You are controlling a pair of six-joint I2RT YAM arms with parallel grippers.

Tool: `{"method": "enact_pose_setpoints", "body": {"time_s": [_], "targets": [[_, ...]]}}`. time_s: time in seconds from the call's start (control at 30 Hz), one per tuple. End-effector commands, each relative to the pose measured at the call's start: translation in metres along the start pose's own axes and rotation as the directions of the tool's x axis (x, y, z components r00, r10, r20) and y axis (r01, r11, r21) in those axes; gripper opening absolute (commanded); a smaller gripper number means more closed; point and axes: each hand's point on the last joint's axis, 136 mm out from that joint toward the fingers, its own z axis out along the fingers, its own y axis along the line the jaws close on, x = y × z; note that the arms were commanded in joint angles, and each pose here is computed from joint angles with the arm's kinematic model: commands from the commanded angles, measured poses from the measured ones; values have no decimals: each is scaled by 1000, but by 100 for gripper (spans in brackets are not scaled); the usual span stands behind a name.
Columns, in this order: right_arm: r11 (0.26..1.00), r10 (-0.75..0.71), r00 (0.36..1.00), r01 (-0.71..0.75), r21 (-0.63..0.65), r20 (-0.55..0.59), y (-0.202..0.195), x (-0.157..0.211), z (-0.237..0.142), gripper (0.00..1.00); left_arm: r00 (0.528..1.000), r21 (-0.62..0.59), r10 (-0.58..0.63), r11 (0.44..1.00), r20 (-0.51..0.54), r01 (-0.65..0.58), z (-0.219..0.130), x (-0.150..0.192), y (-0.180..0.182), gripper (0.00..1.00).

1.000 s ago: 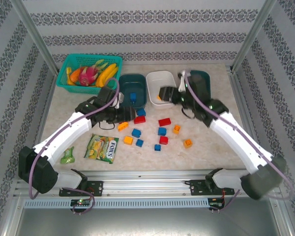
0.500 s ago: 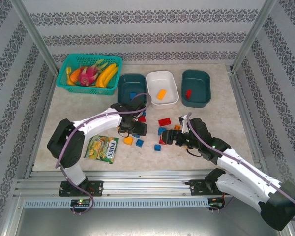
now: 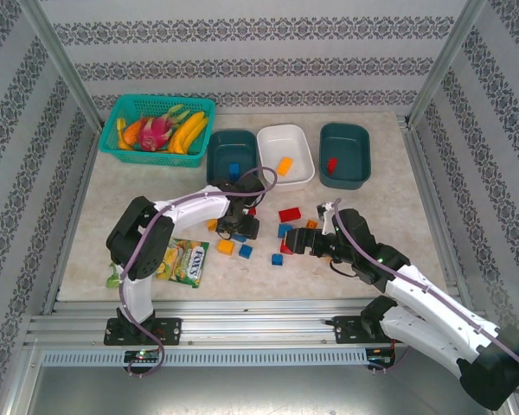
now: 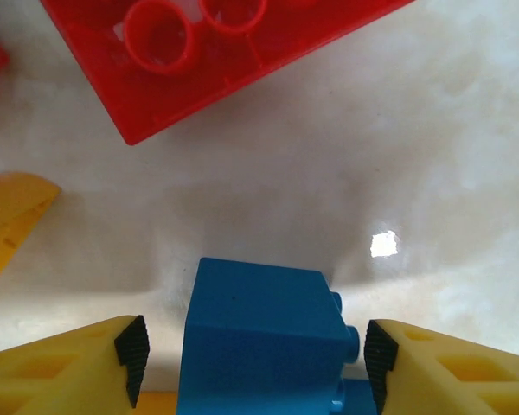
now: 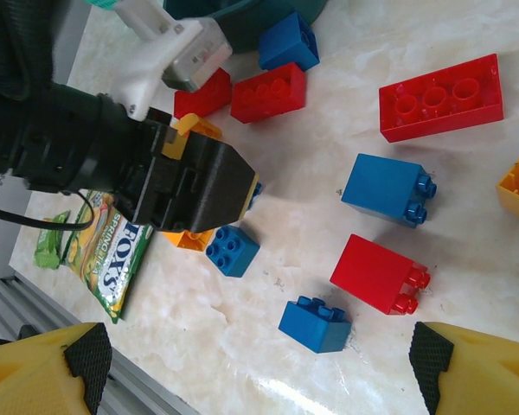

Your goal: Sort the legos into containers by color

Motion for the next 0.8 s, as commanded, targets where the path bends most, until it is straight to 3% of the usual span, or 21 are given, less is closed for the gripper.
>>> {"method": "enact_pose_setpoints", "body": {"time_s": [0.0, 0.2, 0.37, 0.5, 0.63, 0.77], "targets": [[1000, 17, 1000, -17, -14, 10, 5, -4, -6, 91, 1000, -14, 13, 1000, -27, -14, 8, 7, 0, 58], [1000, 27, 999, -27, -12, 22, 4, -8, -8, 91, 1000, -15, 13, 1000, 21, -12, -6, -4, -1, 41], [1000, -7, 998, 8, -19, 69, 18, -28, -18, 90, 989, -15, 1, 1000, 147, 1, -74, -38, 0, 40], [999, -43, 991, 43, 0, 130, 28, -53, -20, 90, 974, 1, -66, 998, 215, 68, -113, -73, 22, 40], [997, -75, 977, 76, 7, 197, 44, -87, -14, 90, 971, 2, -96, 995, 220, 98, -116, -106, 43, 40], [994, -110, 977, 106, 36, 184, 57, -114, 3, 90, 971, -30, -100, 994, 217, 109, -106, -134, 62, 40]]}}
